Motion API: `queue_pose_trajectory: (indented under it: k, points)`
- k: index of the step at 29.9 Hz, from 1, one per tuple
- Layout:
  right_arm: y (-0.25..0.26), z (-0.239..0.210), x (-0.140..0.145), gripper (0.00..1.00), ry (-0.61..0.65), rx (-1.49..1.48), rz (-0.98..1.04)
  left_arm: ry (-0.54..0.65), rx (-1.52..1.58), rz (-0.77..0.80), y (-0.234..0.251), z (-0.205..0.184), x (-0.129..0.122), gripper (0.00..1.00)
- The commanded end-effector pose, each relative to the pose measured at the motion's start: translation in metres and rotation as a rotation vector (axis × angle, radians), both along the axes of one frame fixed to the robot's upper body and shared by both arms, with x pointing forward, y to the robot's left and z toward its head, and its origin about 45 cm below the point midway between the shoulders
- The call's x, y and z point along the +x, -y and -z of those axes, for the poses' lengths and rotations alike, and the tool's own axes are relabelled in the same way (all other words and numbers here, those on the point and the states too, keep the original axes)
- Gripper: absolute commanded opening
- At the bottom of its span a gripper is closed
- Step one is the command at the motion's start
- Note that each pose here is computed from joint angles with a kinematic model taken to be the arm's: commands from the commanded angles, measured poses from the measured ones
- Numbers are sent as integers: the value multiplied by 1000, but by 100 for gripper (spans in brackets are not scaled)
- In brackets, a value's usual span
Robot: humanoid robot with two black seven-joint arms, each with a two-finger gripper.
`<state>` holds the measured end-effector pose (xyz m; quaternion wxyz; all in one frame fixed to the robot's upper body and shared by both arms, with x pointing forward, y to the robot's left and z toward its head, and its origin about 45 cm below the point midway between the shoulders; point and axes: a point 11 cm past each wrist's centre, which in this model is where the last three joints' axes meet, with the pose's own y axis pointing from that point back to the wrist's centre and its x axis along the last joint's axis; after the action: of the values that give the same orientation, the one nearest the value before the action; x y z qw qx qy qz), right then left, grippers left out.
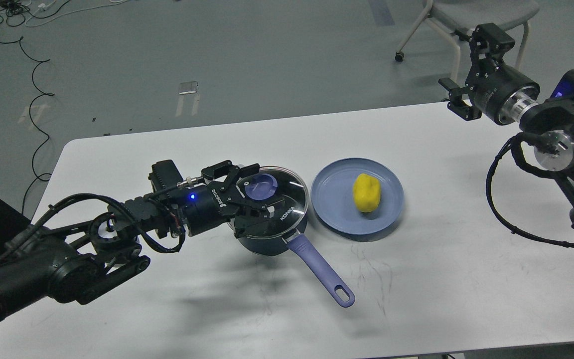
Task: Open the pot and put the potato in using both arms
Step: 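Close the left gripper on the purple knob of the glass lid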
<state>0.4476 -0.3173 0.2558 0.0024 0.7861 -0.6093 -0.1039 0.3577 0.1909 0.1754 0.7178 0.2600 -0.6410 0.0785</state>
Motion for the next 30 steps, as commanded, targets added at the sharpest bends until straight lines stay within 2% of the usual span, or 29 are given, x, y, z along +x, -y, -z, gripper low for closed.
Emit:
queue_pose_trajectory:
  k: [1,13,22,30]
  points:
    - [0,0,0,100,1,-1,0,5,3,-6,0,0,3,98]
    - [1,0,0,100,-1,-2,1,-7,-2,-1,8,7,2,98]
    - [1,0,0,100,1,-1,1,9,14,-32,0,5,13,97]
    - [1,-1,0,100,2,-2,3,-8,14,-34,-1,10,9,97]
